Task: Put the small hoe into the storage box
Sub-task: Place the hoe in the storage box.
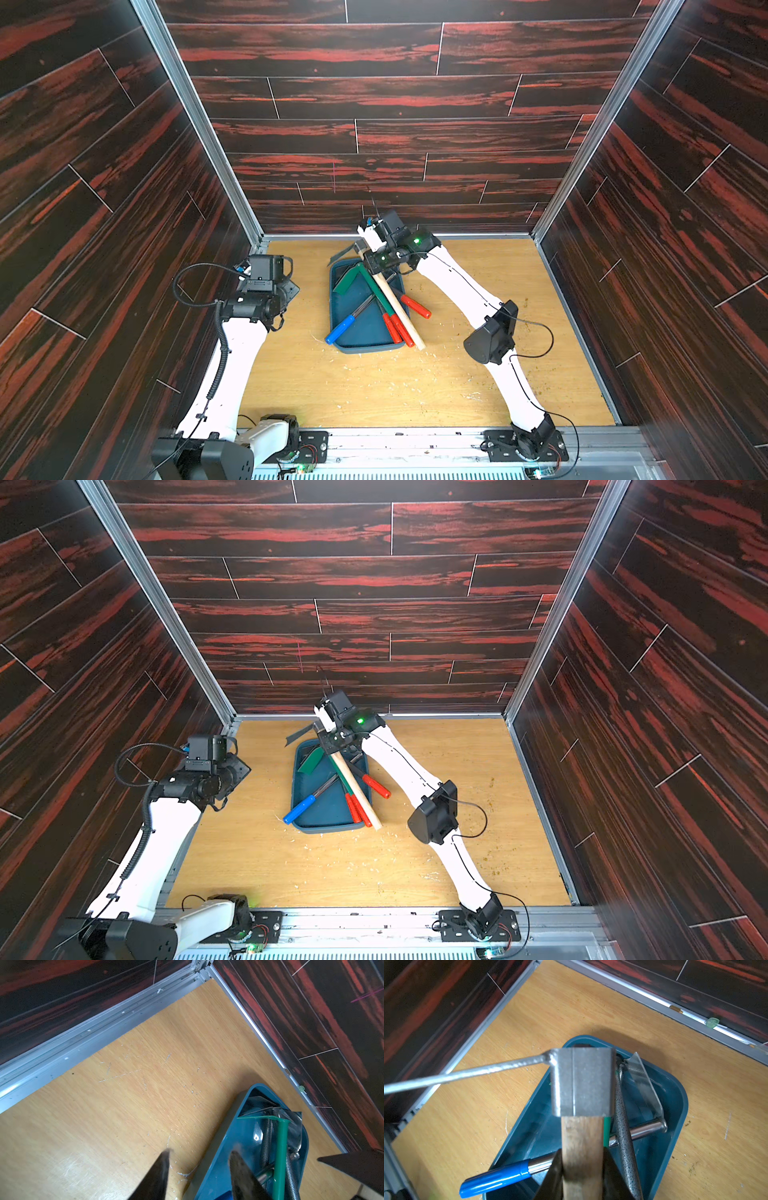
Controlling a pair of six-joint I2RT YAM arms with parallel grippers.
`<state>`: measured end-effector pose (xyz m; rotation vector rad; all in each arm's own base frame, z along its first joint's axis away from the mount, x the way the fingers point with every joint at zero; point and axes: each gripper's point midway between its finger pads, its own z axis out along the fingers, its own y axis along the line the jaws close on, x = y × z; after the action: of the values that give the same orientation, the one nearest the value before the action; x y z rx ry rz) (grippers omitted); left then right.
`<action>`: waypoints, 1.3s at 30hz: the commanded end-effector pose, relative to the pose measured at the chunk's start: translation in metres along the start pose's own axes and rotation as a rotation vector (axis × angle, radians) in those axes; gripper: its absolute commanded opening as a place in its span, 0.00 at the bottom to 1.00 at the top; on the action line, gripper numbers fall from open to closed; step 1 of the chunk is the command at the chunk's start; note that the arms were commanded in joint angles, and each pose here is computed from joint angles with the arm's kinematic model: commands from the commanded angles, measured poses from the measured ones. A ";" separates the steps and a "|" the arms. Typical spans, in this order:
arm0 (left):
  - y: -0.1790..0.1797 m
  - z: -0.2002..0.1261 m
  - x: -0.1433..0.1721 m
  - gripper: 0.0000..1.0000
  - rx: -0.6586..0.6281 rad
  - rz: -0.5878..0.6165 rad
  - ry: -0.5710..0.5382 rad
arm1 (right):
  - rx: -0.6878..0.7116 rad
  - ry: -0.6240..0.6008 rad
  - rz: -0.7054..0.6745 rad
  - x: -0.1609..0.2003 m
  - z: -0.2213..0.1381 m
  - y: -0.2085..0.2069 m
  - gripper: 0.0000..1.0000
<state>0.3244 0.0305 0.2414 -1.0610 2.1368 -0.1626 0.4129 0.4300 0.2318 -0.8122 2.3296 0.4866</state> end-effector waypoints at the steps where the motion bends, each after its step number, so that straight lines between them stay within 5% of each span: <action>1: 0.013 -0.011 -0.008 0.50 -0.053 0.004 -0.035 | 0.047 -0.034 -0.048 -0.007 -0.003 0.009 0.00; 11: 0.015 -0.013 -0.012 0.50 -0.071 0.008 -0.045 | 0.067 0.032 -0.108 0.018 0.027 0.031 0.00; 39: 0.012 -0.011 -0.010 0.50 -0.060 0.010 -0.035 | 0.246 0.158 -0.109 0.060 0.073 -0.004 0.00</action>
<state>0.3174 0.0406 0.2424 -1.0823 2.1333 -0.0876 0.4048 0.4381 0.1284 -0.9305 2.4266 0.0892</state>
